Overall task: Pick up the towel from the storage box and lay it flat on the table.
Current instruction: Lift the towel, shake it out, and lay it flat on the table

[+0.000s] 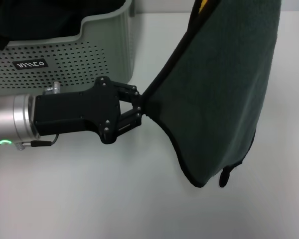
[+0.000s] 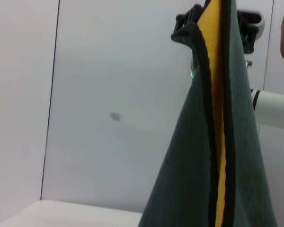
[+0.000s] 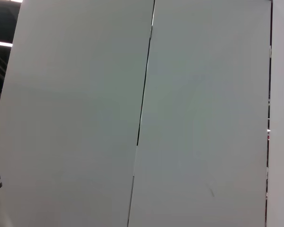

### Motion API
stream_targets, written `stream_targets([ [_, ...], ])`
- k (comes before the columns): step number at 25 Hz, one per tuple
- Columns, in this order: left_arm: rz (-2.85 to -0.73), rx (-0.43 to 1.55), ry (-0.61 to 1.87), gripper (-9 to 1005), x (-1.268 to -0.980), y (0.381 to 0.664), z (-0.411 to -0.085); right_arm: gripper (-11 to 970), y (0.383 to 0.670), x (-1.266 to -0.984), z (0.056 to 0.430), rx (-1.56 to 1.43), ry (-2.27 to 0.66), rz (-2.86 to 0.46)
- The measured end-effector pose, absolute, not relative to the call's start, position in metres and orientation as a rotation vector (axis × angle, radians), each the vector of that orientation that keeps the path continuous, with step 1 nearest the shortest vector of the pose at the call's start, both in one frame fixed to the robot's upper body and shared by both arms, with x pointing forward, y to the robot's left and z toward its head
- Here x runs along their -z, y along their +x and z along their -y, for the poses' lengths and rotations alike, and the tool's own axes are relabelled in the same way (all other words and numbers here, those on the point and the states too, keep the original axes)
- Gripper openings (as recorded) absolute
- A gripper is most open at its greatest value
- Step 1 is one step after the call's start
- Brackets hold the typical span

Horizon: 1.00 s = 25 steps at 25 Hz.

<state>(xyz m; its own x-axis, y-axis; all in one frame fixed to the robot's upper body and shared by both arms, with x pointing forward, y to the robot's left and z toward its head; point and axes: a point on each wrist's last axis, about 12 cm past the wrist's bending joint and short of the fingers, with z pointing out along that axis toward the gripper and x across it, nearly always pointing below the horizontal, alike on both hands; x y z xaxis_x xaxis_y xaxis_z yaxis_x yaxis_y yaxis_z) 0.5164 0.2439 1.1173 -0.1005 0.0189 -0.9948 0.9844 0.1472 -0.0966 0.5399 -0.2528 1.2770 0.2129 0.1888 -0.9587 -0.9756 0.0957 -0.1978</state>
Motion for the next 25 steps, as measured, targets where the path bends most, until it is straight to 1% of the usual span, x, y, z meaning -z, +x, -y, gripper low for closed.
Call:
stream_targets([
  [4, -1.326, 1.165, 1.065, 118, -1.119, 0.512, -0.246, 13, 0.540, -1.276, 0.254, -1.094, -1.093, -0.952],
  [13, -1.309, 1.165, 1.073, 114, -1.118, 0.507, -0.248, 12, 0.538, -1.274, 0.257, -1.098, -1.084, -0.947],
  [17, -1.309, 1.165, 1.070, 68, -1.117, 0.507, -0.248, 12, 0.537, -1.272, 0.258, -1.110, -1.080, -0.951],
  [22, -1.313, 1.163, 1.064, 28, -1.117, 0.506, -0.250, 12, 0.536, -1.260, 0.261, -1.142, -1.044, -0.978],
  [25, -1.309, 1.169, 1.047, 16, -1.119, 0.504, -0.256, 12, 0.533, -1.246, 0.268, -1.161, -0.997, -1.025],
])
